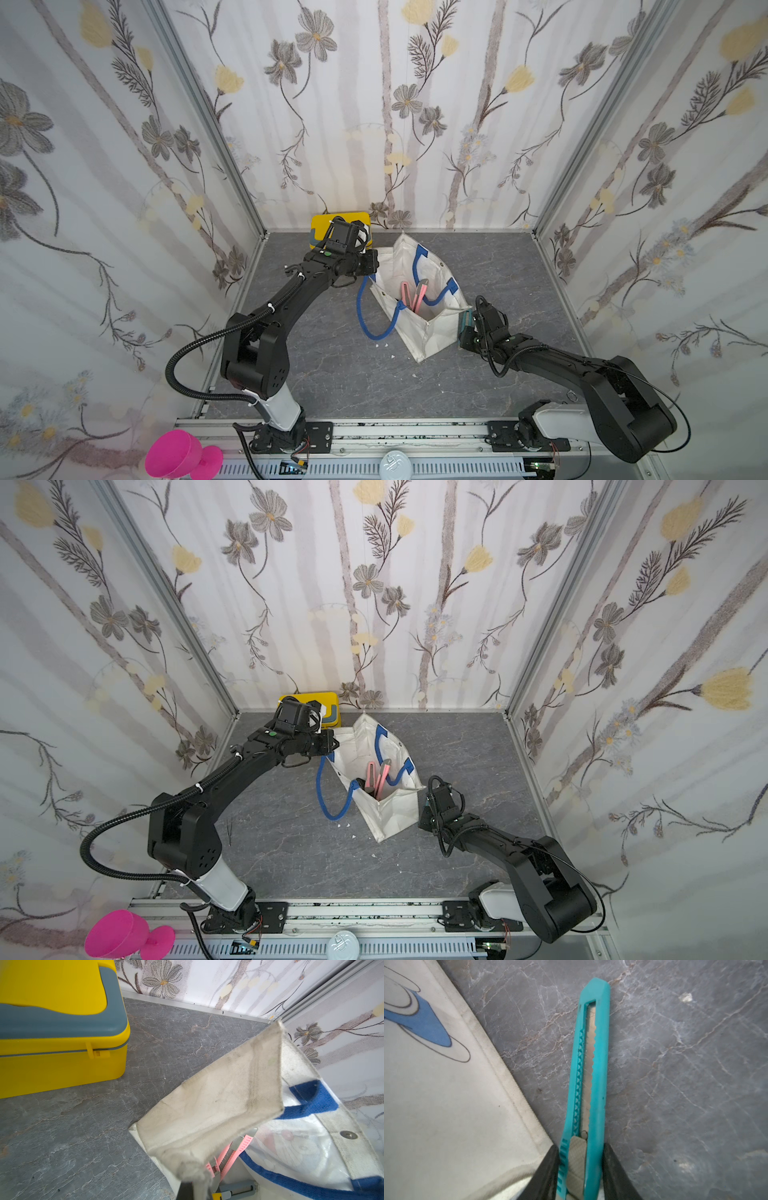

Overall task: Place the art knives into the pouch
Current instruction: Pick up the utility knife at the center of the board.

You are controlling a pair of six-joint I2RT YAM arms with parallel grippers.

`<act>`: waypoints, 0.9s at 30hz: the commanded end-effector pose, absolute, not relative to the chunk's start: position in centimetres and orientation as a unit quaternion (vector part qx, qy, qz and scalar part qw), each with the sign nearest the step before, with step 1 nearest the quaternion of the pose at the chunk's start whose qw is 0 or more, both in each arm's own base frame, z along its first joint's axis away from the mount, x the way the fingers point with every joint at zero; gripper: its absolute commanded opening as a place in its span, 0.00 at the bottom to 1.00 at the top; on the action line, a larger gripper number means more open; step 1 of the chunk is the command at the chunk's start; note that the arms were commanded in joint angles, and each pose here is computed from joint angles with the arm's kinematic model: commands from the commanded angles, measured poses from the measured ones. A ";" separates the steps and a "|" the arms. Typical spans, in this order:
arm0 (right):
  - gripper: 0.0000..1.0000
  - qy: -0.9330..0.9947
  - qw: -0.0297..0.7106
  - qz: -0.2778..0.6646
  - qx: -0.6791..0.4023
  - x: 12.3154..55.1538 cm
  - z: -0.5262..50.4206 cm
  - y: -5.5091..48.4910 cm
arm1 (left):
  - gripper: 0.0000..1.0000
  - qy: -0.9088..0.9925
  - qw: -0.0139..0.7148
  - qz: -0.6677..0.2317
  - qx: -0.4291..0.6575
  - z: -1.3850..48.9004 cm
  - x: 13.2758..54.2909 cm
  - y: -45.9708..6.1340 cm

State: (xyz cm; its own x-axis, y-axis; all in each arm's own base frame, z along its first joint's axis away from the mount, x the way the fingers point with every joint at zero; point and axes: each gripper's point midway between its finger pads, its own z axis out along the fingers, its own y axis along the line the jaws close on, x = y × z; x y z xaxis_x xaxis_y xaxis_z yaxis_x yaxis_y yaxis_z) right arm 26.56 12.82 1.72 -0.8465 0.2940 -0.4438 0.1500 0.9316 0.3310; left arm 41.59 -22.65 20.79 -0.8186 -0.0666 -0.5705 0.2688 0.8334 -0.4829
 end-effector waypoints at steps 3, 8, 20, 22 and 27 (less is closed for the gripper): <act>0.31 0.966 0.200 0.109 0.123 24.2 0.0 12.0 | 0.00 0.910 0.297 -0.284 0.058 21.2 41.4 -22.6; 0.29 0.970 0.190 0.096 0.114 24.1 -0.1 12.4 | 0.00 0.909 0.299 -0.284 0.057 21.3 41.4 -22.6; 0.02 0.949 0.249 0.128 0.145 25.1 3.9 12.3 | 0.00 0.909 0.300 -0.285 0.058 21.5 41.4 -22.6; 0.00 0.940 0.273 0.135 0.153 25.7 6.3 12.1 | 0.00 0.909 0.300 -0.285 0.057 21.5 41.4 -22.6; 0.00 0.910 0.360 0.134 0.160 27.5 14.4 11.0 | 0.00 0.908 0.302 -0.284 0.058 21.5 41.4 -22.6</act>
State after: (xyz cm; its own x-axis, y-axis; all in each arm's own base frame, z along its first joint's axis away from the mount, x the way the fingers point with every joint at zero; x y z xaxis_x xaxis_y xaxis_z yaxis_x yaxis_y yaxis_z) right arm 27.27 12.57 11.92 -0.7412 0.3768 -0.5556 0.1633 0.9040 0.3951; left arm 41.44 -22.64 20.99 -0.8184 -0.0662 -0.5709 0.2709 0.8316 -0.4848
